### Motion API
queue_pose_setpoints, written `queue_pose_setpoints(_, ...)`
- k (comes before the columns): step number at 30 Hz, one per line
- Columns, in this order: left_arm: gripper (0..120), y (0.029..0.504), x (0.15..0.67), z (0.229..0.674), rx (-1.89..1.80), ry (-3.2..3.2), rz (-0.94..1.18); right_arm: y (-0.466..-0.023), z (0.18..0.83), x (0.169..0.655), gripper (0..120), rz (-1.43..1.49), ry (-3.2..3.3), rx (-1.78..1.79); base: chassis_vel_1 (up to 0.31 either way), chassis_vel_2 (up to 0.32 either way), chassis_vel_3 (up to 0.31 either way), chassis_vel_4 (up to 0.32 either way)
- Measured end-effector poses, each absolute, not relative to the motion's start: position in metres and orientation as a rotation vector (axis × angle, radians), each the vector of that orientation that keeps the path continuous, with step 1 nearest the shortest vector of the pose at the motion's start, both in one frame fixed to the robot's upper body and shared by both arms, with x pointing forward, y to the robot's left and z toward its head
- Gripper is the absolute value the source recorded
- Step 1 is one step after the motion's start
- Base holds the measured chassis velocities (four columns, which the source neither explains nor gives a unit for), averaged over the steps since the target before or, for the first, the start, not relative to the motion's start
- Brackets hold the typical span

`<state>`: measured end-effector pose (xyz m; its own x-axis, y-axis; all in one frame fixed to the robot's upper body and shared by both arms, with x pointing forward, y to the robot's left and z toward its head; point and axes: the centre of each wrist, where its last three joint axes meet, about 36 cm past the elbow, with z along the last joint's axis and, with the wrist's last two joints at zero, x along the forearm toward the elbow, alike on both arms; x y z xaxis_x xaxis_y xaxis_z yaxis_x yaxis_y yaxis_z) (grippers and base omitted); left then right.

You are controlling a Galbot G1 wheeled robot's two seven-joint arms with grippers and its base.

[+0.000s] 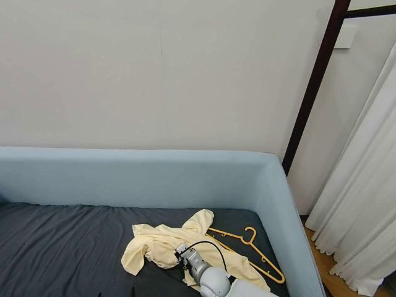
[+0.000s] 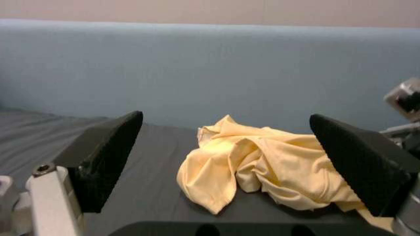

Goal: Pick up the clothes from the sofa and hang them on the clothes hanger.

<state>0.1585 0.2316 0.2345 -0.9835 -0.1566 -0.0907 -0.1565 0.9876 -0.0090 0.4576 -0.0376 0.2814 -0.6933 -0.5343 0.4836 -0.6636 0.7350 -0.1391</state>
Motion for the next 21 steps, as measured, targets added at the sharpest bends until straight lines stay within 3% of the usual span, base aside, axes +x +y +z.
queue_pose_setpoints(8,100,0.232,0.159,0.235,-0.241,3.039,-0.007,-0.039,0.344,0.447,0,0.22,-2.595,0.979,0.0,0.0,0.0,0.0)
queue_pose_setpoints(21,100,0.231,0.163,0.241,-0.242,3.021,-0.018,-0.029,0.499,0.415,0,-0.12,-2.61,1.185,0.0,0.0,0.0,0.0)
